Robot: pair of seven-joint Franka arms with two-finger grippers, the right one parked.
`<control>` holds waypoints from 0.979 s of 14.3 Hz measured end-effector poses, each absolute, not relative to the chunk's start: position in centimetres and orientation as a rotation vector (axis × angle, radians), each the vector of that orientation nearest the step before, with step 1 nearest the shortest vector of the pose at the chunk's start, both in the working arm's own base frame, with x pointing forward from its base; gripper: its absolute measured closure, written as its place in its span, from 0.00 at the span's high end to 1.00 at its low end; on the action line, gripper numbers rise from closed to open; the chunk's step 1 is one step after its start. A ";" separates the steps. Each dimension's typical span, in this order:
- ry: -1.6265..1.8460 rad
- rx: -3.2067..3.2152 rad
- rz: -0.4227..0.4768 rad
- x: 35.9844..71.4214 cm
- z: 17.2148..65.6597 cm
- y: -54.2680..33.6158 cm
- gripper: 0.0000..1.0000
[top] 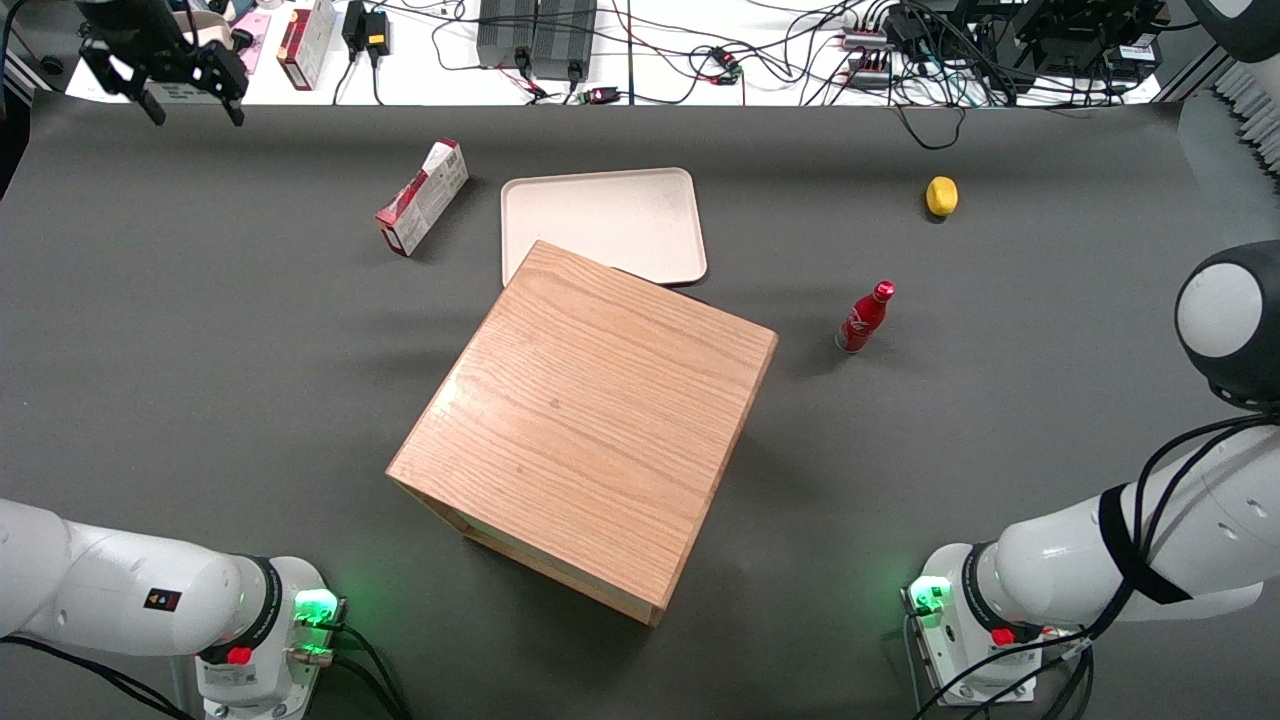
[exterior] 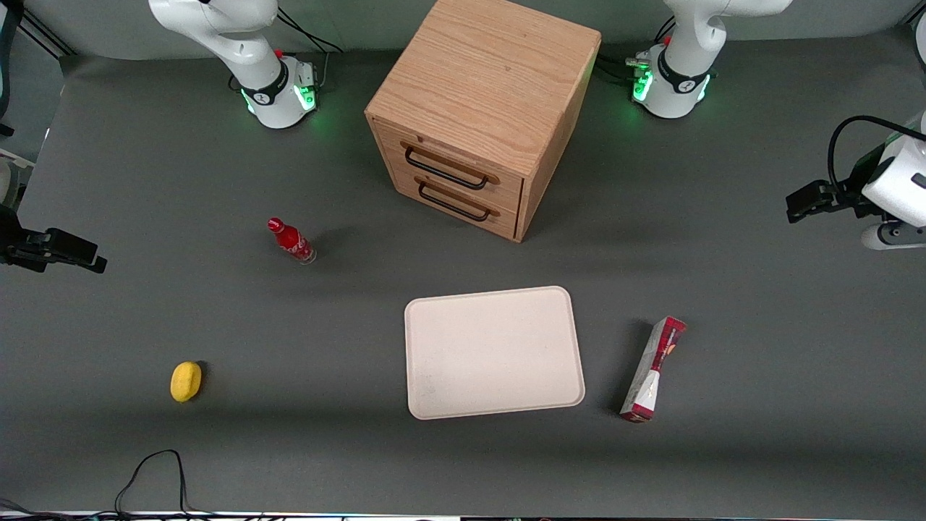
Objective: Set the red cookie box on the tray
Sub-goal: 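Move the open left gripper down over the red-and-white cookie box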
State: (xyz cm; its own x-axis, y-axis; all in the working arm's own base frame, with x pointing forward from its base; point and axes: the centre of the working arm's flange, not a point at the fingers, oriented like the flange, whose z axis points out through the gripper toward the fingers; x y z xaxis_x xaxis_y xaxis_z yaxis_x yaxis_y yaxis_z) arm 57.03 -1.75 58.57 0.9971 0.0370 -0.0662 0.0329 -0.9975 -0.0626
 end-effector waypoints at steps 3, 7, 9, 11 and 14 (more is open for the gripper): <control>-0.023 -3.092 0.109 61.9 58.0 -4.2 1.00; 0.080 -3.098 0.103 68.9 52.3 -9.7 1.00; 0.092 -3.110 0.084 70.4 50.6 -11.4 1.00; 0.100 -3.119 0.075 70.7 50.6 -12.0 1.00; 0.134 -3.129 0.077 70.6 50.8 -12.2 1.00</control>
